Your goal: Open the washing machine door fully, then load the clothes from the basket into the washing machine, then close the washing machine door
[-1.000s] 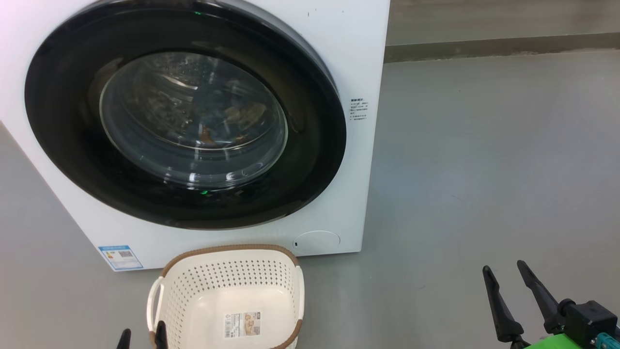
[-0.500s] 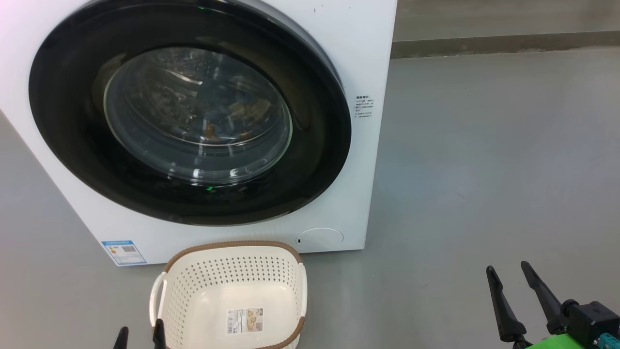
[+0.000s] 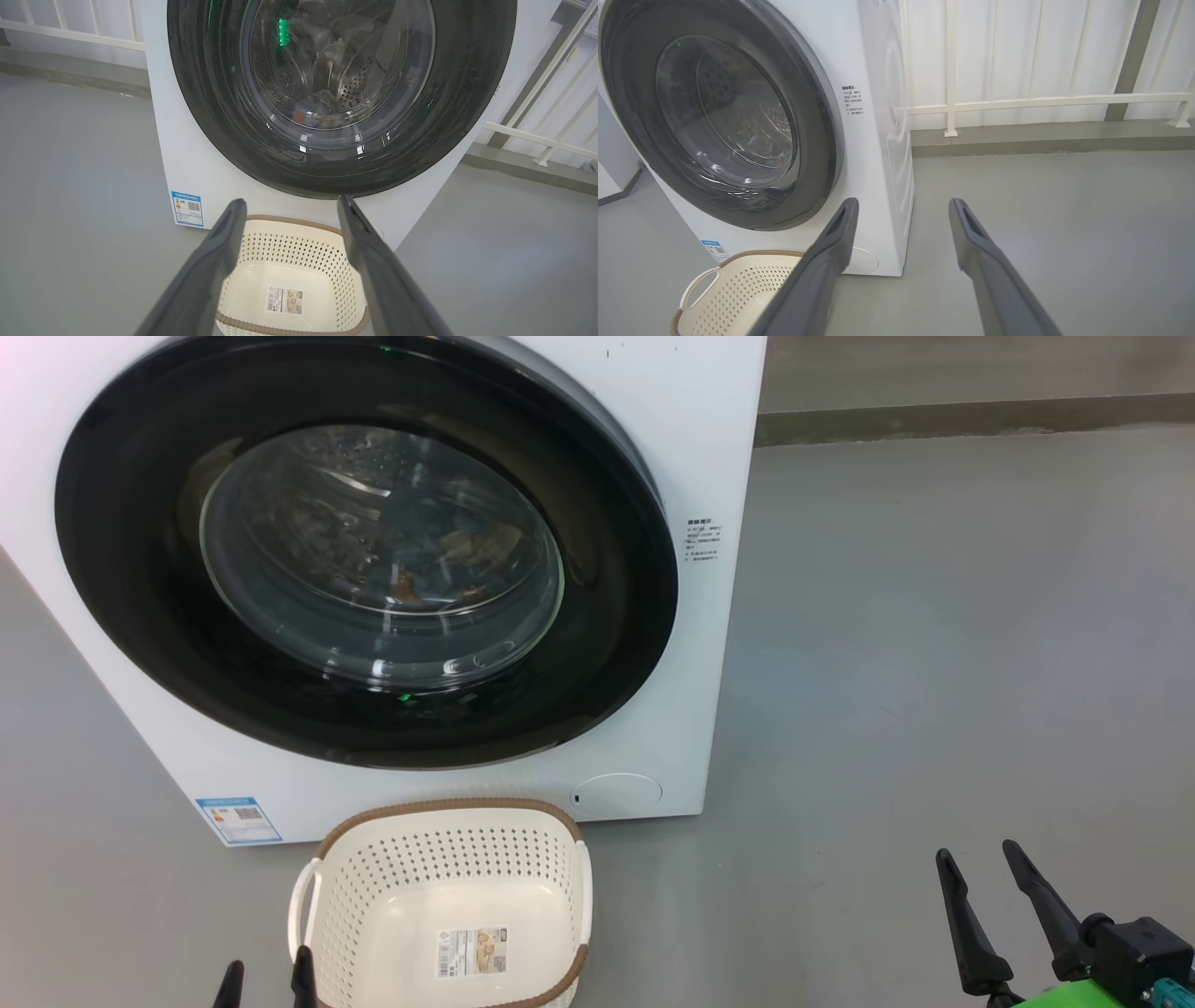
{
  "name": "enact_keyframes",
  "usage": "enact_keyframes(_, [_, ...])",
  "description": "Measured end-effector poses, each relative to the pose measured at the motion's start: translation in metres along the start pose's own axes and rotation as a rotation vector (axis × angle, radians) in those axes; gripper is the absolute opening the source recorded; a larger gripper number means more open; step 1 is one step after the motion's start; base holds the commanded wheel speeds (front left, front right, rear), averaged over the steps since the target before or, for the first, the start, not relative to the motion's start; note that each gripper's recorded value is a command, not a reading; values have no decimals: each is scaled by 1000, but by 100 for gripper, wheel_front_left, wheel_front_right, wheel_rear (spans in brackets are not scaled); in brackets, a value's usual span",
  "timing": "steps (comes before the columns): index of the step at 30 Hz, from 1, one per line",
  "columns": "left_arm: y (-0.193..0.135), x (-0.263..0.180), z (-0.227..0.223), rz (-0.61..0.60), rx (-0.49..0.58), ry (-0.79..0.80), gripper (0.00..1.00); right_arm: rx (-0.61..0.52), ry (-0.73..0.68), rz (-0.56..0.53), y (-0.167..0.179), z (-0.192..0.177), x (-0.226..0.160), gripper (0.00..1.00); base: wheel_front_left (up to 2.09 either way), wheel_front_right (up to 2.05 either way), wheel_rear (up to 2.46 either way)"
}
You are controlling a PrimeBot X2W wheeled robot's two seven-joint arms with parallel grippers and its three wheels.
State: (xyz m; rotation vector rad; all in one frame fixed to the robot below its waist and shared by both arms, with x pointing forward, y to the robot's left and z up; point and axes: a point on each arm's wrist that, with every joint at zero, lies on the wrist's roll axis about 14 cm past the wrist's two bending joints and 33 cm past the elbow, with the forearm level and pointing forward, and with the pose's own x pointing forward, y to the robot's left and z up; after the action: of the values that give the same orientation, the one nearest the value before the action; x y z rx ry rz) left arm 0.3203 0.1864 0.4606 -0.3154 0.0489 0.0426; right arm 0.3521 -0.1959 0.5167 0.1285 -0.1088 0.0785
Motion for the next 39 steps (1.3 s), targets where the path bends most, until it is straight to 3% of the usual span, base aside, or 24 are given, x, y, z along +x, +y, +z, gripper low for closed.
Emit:
enact_keyframes(9, [1,0,0,2,7,2,100,1,4,-2,0,-2,0,100,0,0,0])
enact_keyframes(10, [1,0,-2,4,5,7,0,3,10,-3,-1,-3,0,0,0,0,0])
enact_keyframes(17, [3,-7,-26,26,-24,87,0,40,94,-30,-1,-30,-8,0,0,0,0])
enact_keyframes(39, [9,-4,-32,85,-245,125,0,295,126,-113,-9,-39,-9,0,0,0,0])
